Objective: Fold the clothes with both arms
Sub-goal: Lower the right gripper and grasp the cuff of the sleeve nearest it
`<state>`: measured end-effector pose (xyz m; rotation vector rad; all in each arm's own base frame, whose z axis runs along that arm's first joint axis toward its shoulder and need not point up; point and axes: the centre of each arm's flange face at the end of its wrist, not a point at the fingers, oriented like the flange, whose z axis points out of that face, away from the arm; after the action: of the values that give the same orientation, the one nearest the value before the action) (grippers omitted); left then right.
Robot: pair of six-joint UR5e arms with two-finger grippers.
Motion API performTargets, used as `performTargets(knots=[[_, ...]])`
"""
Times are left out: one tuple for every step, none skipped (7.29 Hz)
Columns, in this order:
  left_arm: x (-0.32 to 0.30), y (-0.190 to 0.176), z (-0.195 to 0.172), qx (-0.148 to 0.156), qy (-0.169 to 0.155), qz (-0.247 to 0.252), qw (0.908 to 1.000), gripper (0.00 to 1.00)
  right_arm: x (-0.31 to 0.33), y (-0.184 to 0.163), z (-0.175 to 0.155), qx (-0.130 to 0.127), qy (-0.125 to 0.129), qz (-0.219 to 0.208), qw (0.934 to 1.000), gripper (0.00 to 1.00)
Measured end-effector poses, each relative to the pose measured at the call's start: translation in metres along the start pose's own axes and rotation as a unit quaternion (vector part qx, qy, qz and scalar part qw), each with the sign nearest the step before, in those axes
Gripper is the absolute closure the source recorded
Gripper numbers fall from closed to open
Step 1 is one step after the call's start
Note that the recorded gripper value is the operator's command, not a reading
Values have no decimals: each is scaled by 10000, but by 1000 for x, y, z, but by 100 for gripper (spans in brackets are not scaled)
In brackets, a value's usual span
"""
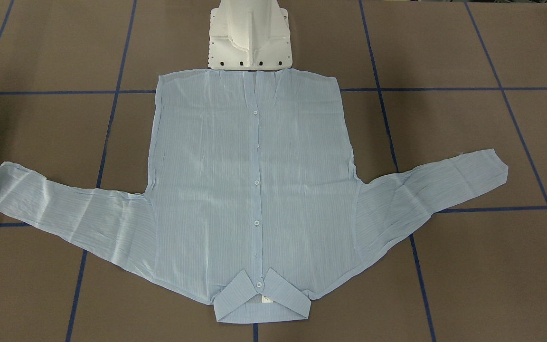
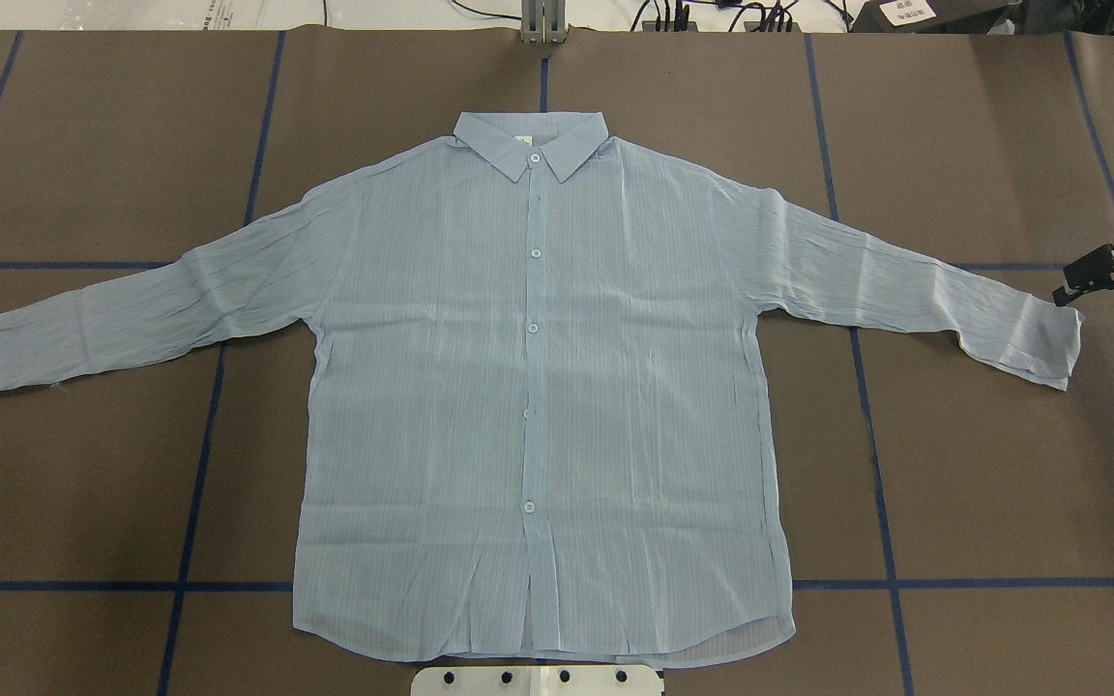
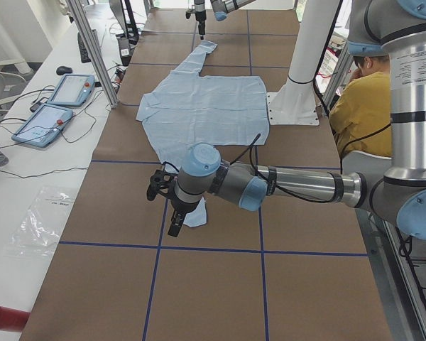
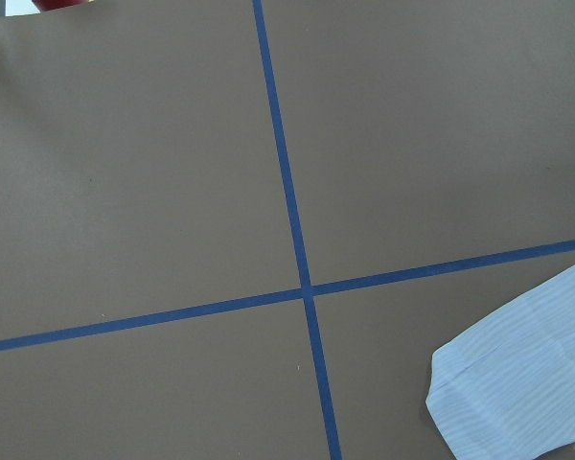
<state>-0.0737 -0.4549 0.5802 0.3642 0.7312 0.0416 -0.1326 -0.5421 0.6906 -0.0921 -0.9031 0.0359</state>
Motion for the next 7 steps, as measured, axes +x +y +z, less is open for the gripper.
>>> performTargets(knots=[[0,0,0,9,-1,7,10000,0,1,0,3,-23,12,11,10000,5],[0,0,0,13,-1,10,10000,0,3,0,6,-49,26,35,10000,6],[0,0,0,12,-2,9,10000,0,5,1,9,-85,40,50,9999,8],[0,0,0,11,-2,8,10000,0,5,2,14,-126,52,46,9999,12],[-1,0,0,11,-2,8,10000,0,4,3,18,-162,61,36,9998,30],[0,0,0,11,-1,10,10000,0,3,4,20,-188,68,31,9998,68],[0,0,0,13,-1,12,10000,0,3,5,22,-202,76,29,9998,97]])
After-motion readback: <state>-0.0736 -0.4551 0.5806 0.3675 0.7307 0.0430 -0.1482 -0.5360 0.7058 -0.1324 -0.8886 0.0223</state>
